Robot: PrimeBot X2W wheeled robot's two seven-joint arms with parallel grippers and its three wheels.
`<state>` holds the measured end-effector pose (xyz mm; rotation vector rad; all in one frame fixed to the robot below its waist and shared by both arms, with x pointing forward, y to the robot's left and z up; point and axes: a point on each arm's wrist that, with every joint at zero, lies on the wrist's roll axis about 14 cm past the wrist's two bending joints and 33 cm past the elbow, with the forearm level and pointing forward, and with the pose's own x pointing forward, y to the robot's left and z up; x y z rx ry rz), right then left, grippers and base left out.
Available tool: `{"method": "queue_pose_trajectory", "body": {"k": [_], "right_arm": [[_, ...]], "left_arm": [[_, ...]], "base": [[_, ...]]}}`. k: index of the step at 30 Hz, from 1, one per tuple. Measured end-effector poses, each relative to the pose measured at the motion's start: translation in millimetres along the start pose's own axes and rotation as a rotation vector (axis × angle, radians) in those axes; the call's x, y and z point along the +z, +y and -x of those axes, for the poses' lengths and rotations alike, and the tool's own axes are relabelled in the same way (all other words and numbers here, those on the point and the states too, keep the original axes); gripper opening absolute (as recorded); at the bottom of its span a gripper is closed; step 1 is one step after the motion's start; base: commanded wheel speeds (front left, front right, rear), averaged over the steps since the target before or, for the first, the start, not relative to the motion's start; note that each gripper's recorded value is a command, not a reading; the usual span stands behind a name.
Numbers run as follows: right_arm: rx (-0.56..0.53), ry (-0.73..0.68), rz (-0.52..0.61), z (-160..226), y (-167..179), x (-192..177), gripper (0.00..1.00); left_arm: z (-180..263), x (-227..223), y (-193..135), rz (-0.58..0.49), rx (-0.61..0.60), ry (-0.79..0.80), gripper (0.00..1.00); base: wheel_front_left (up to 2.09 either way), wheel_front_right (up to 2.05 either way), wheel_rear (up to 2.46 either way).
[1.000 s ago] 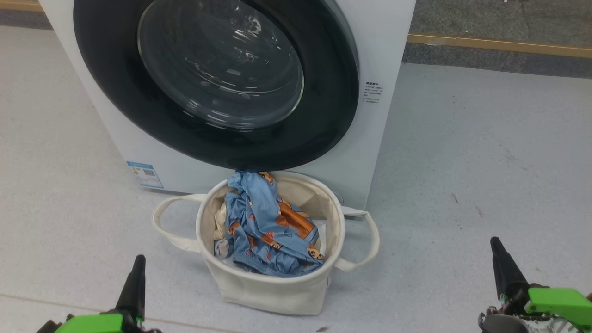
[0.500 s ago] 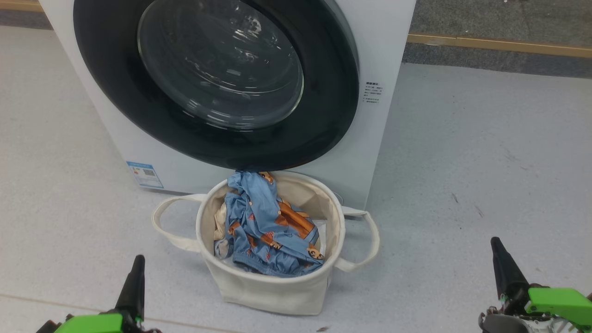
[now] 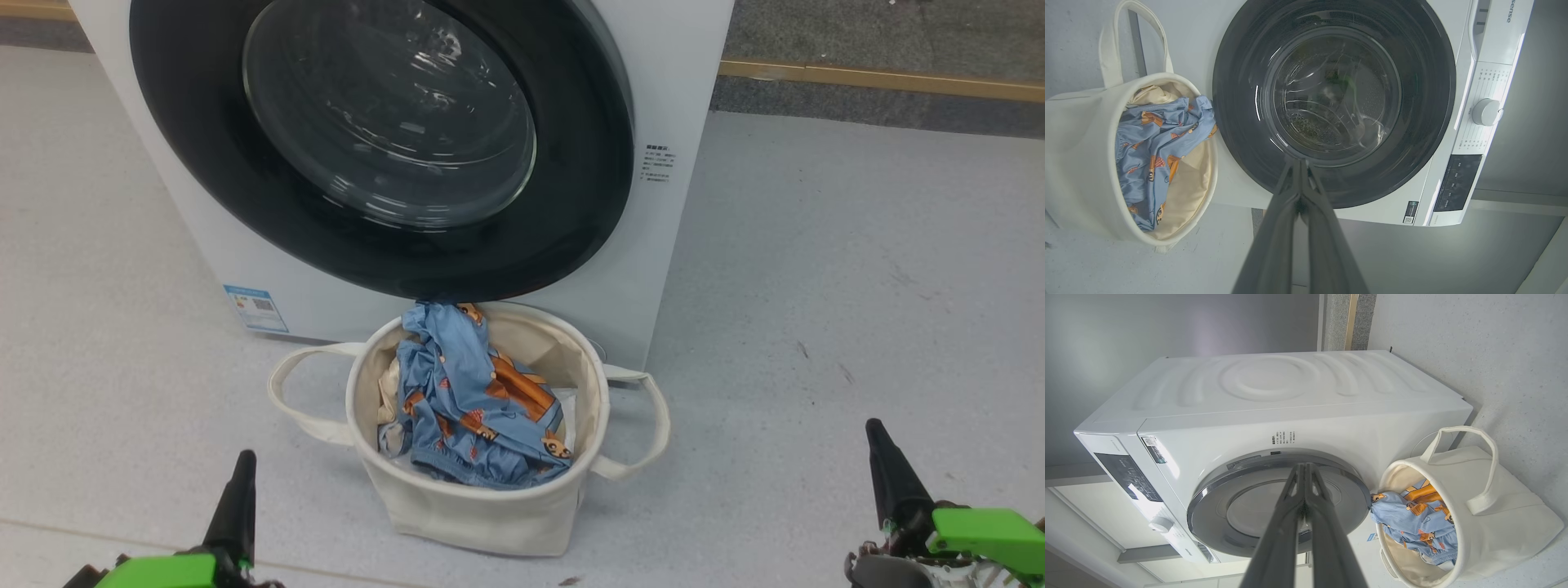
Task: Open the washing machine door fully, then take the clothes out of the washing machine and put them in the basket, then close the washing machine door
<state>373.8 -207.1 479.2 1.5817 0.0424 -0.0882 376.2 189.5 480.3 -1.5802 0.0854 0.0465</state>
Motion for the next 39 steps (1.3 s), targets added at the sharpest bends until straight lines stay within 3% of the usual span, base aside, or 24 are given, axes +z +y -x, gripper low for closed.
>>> {"method": "queue_pose_trajectory", "body": {"k": [39], "right_arm": [[0.000, 0.000, -0.004, 0.1, -0.1, 0.0, 0.00]], "left_arm": [[0.1, 0.1, 0.1, 0.004, 0.000, -0.003, 0.00]], "base": [[0.00, 0.00, 0.00]]}}
